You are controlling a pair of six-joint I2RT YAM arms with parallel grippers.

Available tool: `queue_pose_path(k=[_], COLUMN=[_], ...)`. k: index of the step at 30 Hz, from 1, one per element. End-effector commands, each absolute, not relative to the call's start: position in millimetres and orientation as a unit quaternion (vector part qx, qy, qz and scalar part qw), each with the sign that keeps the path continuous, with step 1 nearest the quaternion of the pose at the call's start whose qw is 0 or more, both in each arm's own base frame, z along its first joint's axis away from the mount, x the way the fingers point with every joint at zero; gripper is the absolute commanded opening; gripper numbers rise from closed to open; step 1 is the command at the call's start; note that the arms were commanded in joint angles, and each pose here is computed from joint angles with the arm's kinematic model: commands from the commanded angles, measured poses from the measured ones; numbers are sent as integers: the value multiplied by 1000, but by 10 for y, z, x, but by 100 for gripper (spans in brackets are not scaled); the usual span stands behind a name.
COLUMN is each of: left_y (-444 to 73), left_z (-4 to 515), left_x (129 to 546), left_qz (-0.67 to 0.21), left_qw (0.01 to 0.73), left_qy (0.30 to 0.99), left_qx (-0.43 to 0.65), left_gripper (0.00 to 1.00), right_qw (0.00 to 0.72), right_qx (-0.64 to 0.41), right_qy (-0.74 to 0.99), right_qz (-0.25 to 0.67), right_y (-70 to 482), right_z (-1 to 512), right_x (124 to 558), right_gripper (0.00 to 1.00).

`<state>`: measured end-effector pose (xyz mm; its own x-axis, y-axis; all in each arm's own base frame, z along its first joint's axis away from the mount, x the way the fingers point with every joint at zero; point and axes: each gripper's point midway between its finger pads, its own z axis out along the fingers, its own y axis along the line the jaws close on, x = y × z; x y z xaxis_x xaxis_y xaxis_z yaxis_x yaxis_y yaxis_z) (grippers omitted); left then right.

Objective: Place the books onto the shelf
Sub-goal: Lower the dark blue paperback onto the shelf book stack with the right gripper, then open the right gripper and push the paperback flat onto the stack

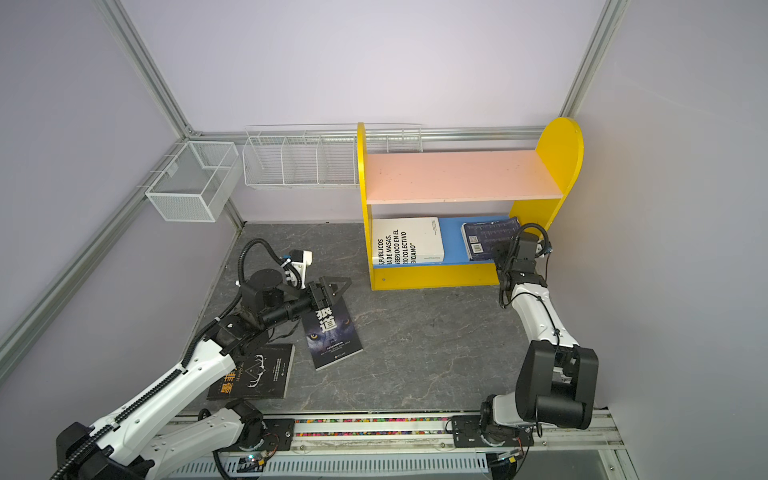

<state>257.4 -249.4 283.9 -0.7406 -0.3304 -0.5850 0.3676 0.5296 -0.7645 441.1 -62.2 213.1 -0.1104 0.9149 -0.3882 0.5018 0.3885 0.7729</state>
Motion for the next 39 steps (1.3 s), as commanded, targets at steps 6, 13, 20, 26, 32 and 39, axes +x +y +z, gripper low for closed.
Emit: queue_pose_path(k=[6, 13, 20, 26, 32, 39], left_y=[-2438, -2432, -2430, -2436, -2407, -2409], left_z=[2886, 2870, 2858, 2862, 2845, 2849], left_x=[2555, 2558, 2553, 2557, 2560, 2565], left_qz=[-489, -488, -486, -486, -479, -478], left_qw=[374, 374, 374, 373, 375, 376], left_qy=[788, 789, 790, 790, 794, 794], left_qx=[6, 5, 5, 6, 3, 3], left_gripper=[77, 77, 77, 78, 83, 86], right_qw=[436, 431, 408, 394, 391, 443], right_qx=[491, 496, 510, 509, 503, 413], right_qy=[714, 715, 726, 734, 737, 779], right_qz=[241, 239, 215, 216, 226, 163], right_y=[-562, -572, -597, -574, -529, -284], right_z=[2241, 2211, 2119, 2035, 2025, 2423], right_x=[4452, 4447, 4371, 4411, 4477, 4335], right_gripper=[41, 37, 45, 46, 42, 45])
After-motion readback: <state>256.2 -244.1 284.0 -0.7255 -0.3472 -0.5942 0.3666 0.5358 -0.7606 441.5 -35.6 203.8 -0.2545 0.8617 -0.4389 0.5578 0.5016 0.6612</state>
